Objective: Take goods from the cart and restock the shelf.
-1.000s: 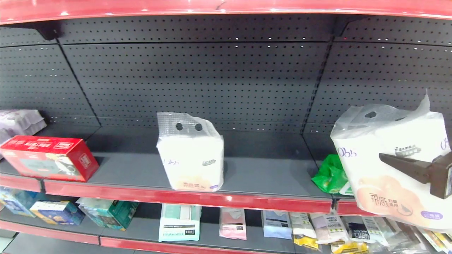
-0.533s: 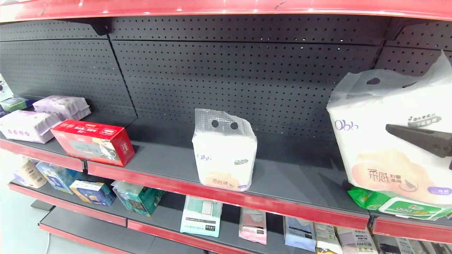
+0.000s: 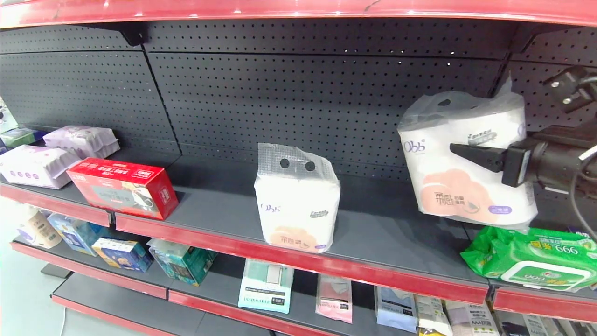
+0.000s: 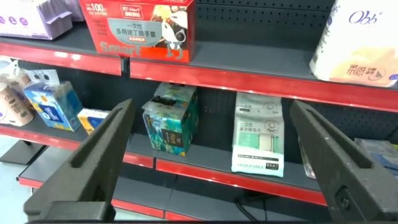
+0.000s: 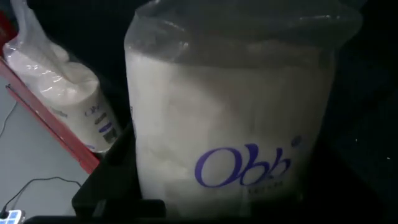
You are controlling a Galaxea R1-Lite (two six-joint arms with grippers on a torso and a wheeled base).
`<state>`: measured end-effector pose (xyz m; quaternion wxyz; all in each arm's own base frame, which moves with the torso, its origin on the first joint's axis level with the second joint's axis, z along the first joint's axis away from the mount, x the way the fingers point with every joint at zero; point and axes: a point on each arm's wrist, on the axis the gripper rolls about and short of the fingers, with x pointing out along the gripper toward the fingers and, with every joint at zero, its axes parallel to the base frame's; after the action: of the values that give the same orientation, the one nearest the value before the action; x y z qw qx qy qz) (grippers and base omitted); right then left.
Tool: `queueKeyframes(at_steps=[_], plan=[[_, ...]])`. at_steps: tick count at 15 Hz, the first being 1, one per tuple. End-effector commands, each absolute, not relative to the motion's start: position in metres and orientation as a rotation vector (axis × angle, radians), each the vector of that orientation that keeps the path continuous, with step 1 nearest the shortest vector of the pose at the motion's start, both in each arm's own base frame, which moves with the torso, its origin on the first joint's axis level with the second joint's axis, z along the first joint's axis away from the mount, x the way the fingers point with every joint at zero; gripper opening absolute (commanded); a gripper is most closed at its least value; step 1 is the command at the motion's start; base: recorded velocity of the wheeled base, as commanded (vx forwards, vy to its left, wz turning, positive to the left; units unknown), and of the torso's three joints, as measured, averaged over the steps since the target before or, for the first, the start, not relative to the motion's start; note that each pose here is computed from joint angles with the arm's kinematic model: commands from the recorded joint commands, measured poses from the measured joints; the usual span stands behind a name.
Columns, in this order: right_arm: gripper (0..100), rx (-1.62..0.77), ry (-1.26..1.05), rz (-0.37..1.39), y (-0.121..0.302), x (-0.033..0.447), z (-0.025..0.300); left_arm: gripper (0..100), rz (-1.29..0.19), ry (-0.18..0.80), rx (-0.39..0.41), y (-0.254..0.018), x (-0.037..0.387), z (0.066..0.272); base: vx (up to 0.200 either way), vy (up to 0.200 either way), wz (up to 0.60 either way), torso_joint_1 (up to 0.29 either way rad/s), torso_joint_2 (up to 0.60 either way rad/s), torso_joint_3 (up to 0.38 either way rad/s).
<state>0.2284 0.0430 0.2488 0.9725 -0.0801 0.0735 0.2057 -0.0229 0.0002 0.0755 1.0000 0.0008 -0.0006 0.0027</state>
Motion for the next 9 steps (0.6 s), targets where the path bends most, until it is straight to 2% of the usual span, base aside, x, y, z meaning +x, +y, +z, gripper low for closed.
queueKeyframes(at_steps=[1,9], plan=[[0,-0.155,0.231,0.422,0.048,0.262,0.223,100,0.006,0.0,0.002,0.0,-0.023,0.075,0.0,0.0,0.0,0.0,0.0,0.0],[0,-0.161,0.23,0.44,0.059,0.299,0.213,100,0.005,0.0,0.002,0.0,-0.023,0.075,0.0,0.0,0.0,0.0,0.0,0.0]])
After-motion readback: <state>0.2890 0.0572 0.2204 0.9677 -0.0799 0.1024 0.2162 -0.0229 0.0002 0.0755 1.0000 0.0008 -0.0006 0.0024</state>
